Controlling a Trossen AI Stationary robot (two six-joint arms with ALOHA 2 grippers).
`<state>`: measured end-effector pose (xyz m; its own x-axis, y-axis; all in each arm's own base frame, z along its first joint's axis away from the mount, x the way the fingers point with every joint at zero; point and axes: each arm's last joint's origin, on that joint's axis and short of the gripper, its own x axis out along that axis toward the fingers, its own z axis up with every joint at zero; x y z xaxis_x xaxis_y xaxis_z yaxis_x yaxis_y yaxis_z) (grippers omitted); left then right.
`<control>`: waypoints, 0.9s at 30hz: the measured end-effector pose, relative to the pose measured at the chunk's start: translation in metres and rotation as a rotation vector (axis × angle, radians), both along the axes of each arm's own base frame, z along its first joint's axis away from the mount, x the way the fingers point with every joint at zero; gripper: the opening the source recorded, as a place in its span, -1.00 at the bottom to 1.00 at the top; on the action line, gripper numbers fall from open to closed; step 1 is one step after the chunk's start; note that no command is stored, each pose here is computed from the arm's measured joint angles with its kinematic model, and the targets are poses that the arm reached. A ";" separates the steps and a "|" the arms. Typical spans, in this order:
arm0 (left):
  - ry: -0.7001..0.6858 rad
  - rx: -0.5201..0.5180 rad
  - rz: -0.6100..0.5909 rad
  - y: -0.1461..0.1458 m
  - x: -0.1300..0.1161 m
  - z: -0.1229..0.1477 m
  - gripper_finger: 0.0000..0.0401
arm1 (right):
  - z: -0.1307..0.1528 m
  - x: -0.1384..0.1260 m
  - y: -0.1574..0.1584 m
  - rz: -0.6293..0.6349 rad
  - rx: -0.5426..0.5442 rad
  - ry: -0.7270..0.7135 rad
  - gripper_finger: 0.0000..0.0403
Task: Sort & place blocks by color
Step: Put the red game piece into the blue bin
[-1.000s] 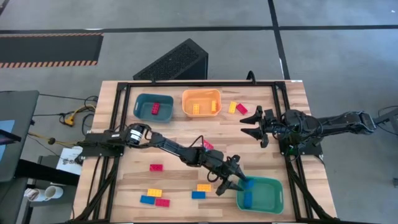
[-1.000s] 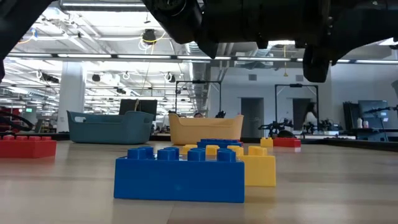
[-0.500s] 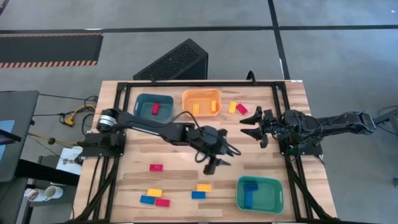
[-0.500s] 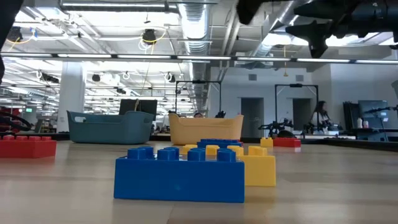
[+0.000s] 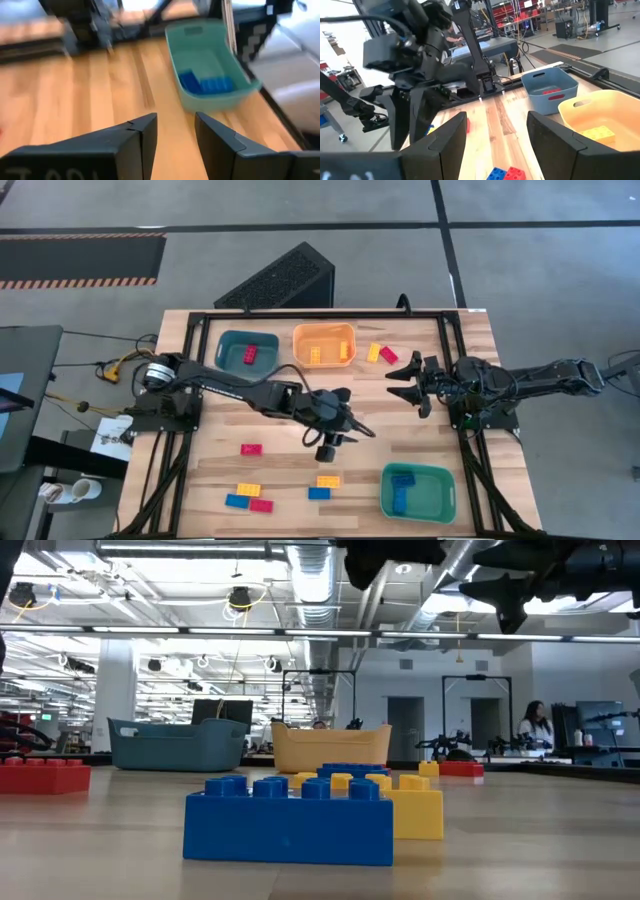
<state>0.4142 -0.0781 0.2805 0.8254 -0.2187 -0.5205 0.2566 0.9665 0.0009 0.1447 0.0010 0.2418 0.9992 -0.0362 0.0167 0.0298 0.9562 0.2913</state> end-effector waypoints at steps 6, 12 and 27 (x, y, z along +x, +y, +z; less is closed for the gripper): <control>-0.133 -0.104 0.076 0.019 -0.039 -0.016 -0.43 | -0.001 0.001 0.000 -0.001 0.004 0.004 0.14; -0.409 -0.184 0.166 0.037 -0.089 -0.026 -0.43 | -0.003 0.006 -0.002 -0.064 0.003 0.024 0.14; -0.553 -0.243 0.291 0.064 -0.164 -0.074 -0.43 | -0.013 0.023 -0.003 -0.087 0.026 0.065 0.14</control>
